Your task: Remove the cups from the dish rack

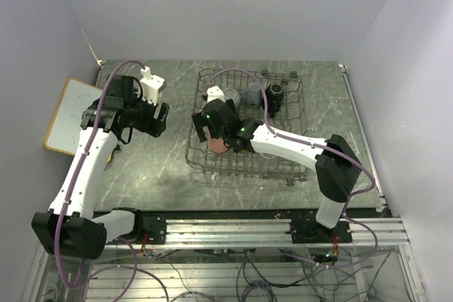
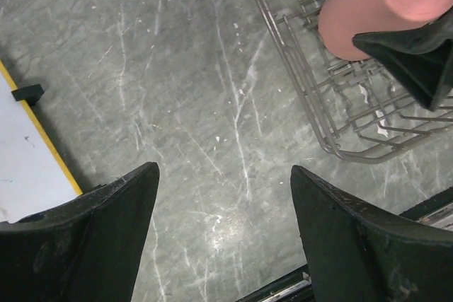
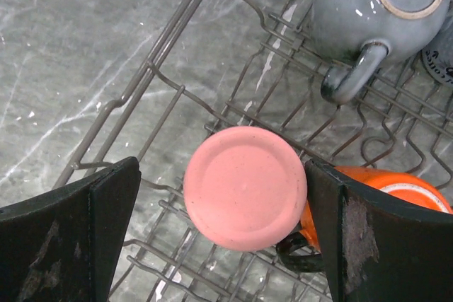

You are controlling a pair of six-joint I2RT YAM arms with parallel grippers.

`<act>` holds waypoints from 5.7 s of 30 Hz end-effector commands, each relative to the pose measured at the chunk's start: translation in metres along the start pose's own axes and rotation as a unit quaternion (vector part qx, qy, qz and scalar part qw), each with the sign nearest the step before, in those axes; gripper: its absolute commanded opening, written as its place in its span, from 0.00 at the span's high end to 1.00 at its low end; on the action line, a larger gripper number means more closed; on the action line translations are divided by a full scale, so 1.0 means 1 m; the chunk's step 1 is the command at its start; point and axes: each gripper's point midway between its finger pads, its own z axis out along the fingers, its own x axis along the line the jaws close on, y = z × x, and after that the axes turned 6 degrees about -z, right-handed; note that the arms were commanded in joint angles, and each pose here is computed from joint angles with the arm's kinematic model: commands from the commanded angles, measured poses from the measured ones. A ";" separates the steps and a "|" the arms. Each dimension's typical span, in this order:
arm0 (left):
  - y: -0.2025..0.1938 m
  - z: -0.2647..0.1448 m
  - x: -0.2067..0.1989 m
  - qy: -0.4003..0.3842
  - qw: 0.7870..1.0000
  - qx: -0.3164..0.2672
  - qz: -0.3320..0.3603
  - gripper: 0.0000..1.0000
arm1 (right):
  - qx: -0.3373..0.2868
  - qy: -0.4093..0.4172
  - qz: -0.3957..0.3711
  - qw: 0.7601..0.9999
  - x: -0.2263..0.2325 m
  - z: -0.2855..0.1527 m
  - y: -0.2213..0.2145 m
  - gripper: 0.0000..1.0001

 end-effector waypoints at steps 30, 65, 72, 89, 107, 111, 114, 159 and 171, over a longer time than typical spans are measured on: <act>-0.004 -0.035 -0.043 -0.075 0.978 -0.160 0.111 0.12 | -0.029 0.003 0.027 0.999 -0.021 -0.041 0.052 0.64; 0.021 -0.122 -0.107 -0.001 0.681 -0.491 0.543 0.10 | -0.063 0.517 0.359 0.774 0.057 -0.161 0.130 0.70; 0.037 -0.135 -0.106 0.021 0.660 -0.527 0.535 0.22 | -0.058 0.532 0.354 0.767 0.069 -0.170 0.122 0.71; 0.038 -0.121 -0.104 -0.018 0.700 -0.476 0.533 0.93 | -0.042 0.526 0.378 0.761 0.075 -0.160 0.119 0.18; 0.067 0.030 0.076 0.138 0.988 -0.027 0.064 0.93 | -0.040 0.054 0.323 0.944 -0.125 -0.111 0.056 0.00; 0.064 0.070 0.093 0.115 0.991 0.070 0.019 0.93 | -0.023 0.020 0.306 0.951 -0.135 -0.115 0.039 0.00; 0.066 0.091 0.107 0.094 0.989 0.110 -0.034 0.93 | -0.010 0.001 0.296 0.955 -0.140 -0.118 0.026 0.00; 0.124 0.102 0.155 0.148 0.986 0.066 -0.025 0.47 | 0.156 -0.169 0.158 0.960 -0.076 -0.042 -0.092 0.02; 0.149 0.016 0.113 0.128 0.990 -0.045 -0.030 0.00 | 0.158 -0.248 0.186 0.938 -0.066 -0.018 -0.109 0.21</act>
